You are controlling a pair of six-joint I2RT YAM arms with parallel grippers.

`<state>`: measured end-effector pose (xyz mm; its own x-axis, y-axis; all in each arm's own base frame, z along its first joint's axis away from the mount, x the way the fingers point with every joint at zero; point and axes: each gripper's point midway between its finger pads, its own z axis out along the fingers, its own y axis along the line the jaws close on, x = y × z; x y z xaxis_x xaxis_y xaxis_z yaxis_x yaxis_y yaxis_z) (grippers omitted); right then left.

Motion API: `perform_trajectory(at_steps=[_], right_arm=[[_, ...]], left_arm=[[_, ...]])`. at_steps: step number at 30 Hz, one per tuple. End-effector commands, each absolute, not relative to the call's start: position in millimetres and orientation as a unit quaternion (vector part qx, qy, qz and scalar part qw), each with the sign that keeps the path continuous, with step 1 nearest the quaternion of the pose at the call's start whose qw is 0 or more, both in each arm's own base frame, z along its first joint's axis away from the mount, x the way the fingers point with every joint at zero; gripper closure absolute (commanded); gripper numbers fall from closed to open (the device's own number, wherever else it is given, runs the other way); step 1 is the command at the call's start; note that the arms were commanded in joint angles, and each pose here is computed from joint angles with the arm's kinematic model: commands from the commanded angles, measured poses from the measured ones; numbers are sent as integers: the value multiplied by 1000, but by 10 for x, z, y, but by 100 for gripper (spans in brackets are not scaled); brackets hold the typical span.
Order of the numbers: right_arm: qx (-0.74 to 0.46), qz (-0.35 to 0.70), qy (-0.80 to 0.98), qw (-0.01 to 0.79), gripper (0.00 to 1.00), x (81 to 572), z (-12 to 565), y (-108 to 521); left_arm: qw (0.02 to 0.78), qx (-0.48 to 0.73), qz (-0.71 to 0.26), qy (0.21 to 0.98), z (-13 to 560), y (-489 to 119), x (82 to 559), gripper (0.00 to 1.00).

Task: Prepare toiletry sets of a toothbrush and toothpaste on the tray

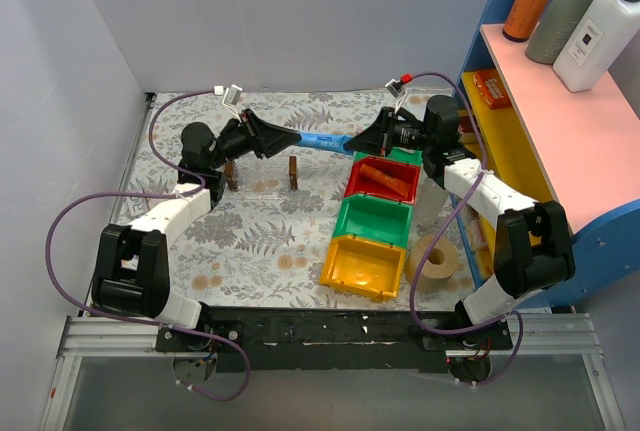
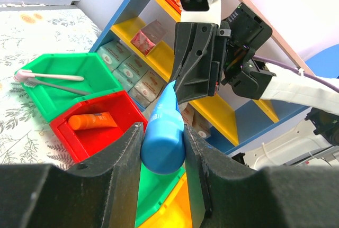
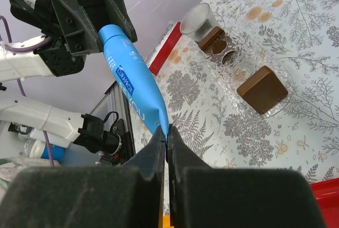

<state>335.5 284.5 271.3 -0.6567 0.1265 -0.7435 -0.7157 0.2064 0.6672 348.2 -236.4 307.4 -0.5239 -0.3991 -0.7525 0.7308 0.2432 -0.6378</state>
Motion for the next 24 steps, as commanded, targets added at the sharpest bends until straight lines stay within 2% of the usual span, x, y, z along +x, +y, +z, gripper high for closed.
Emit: perform_trajectory(at_steps=[1,3,5,6,8,9,11,13,19,21,24], right_arm=[[-249,604,654,380,99,3275,2987,2907],[-250,603,654,383,99,3283,2999,2901],[-255,597,653,390,99,3307,3022,2890],[-251,593,661,386,99,3318,2997,2869],[-266,578,660,399,99,3351,3040,2856],[-258,571,674,391,99,3368,2989,2834],[-273,550,677,406,99,3404,2993,2796],[-275,533,693,400,99,3425,2982,2770],[-307,470,718,412,99,3532,3045,2678],[-318,450,733,398,99,3508,2971,2632],[-330,436,748,376,99,3480,2957,2593]], left_arm=[[490,161,-599,613,3239,-2379,3362,100],[488,161,-595,618,3210,-2381,3386,100],[484,158,-591,625,3172,-2382,3411,92],[489,162,-587,625,3178,-2380,3424,70],[489,156,-580,632,3154,-2366,3452,51],[496,161,-573,632,3157,-2360,3472,33],[501,146,-560,644,3132,-2333,3530,15],[509,146,-550,645,3142,-2317,3560,3],[560,157,-477,659,3228,-2184,3692,2],[582,171,-432,667,3228,-2101,3742,2],[588,214,-426,653,3334,-2132,3651,2]])
